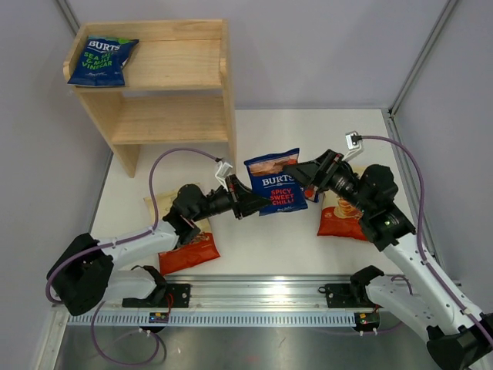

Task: Place and organize the chips bags onto the shelf

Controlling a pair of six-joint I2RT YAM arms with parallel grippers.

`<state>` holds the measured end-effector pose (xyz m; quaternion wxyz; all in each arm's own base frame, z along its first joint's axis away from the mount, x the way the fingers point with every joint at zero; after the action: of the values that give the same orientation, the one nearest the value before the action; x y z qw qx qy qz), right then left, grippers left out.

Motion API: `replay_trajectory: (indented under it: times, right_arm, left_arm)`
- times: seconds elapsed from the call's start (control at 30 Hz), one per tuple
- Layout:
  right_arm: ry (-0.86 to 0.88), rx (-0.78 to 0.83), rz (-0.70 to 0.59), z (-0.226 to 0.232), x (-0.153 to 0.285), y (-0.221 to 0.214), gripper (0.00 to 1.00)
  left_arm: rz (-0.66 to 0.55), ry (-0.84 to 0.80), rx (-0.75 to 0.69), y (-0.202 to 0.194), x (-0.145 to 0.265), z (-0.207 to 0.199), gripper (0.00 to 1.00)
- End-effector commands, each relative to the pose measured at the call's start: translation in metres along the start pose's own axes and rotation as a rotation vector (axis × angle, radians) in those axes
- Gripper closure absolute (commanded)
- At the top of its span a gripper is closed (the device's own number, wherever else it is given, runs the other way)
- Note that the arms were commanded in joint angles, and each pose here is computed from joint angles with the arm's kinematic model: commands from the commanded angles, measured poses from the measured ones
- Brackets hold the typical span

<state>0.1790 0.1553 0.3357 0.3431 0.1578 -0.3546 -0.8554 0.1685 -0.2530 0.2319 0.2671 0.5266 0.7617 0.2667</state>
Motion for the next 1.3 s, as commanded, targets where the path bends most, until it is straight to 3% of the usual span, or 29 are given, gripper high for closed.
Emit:
replay_trajectory:
  times: [0.0,0.07,0.3,0.43,0.57,0.7,0.77,0.83,0.9,0.97,1.0,1.03,1.07,1.1,1.13,1.27]
  right_arm:
    - [0.084,0.333,0.101,0.008,0.015,0.004,0.06]
    - [0.147,0.415,0.177,0.009,0.022,-0.002,0.05]
    - [0.301,0.540,0.220,0.030,0.048,-0.001,0.05]
    - [0.566,0.533,0.327,0.050,0.061,-0.006,0.09]
    - [0.648,0.494,0.377,0.057,0.065,-0.007,0.16]
    - [0.633,0.477,0.380,0.058,0.061,-0.004,0.38]
    - [0.618,0.472,0.375,0.058,0.058,-0.002,0.60]
    - [0.575,0.482,0.345,0.059,0.057,0.002,0.92]
    - [0.526,0.489,0.310,0.060,0.058,0.006,0.94]
    - [0.497,0.497,0.270,0.061,0.057,0.010,0.98]
    - [0.497,0.485,0.258,0.064,0.059,0.011,0.98]
    - [0.505,0.493,0.227,0.067,0.057,0.015,0.99]
    - [0.512,0.484,0.214,0.068,0.057,0.015,0.99]
    - [0.512,0.455,0.200,0.071,0.058,0.017,1.00]
    - [0.521,0.465,0.142,0.075,0.056,0.023,1.00]
    - [0.558,0.398,0.007,0.082,0.049,0.031,1.00]
  left_arm:
    - [0.034,-0.160,-0.085,0.025,0.001,-0.037,0.92]
    - [0.096,-0.235,-0.092,0.023,0.005,-0.048,0.92]
    - [0.246,-0.432,-0.112,0.022,0.018,-0.076,0.89]
    - [0.328,-0.450,-0.101,0.023,0.018,-0.079,0.88]
    - [0.379,-0.393,-0.110,0.026,0.016,-0.078,0.84]
    - [0.416,-0.375,-0.126,0.031,0.016,-0.081,0.83]
    - [0.439,-0.341,-0.129,0.030,0.016,-0.079,0.83]
    - [0.428,-0.311,-0.145,0.035,0.016,-0.081,0.83]
    - [0.414,-0.281,-0.156,0.039,0.021,-0.082,0.80]
    - [0.370,-0.262,-0.181,0.047,0.028,-0.085,0.73]
    - [0.339,-0.231,-0.191,0.051,0.030,-0.085,0.58]
    - [0.313,-0.211,-0.199,0.054,0.034,-0.084,0.51]
    - [0.271,-0.211,-0.230,0.058,0.039,-0.091,0.36]
    - [0.200,-0.150,-0.247,0.063,0.040,-0.091,0.14]
    - [0.166,-0.108,-0.247,0.061,0.043,-0.086,0.03]
    - [-0.073,-0.105,-0.260,0.062,0.056,-0.089,0.01]
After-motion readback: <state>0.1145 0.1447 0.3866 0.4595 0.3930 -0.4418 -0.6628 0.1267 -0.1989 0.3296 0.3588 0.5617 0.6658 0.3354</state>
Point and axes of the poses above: each gripper's point midway between its finger pads, its own x axis back along the fingers, its own z axis along the line the jaws close on, y = z × x, the point moved 9 cm from there along x, back along the fingers, and after that the axes turned 10 degrees about x, right-handed, at the moved point
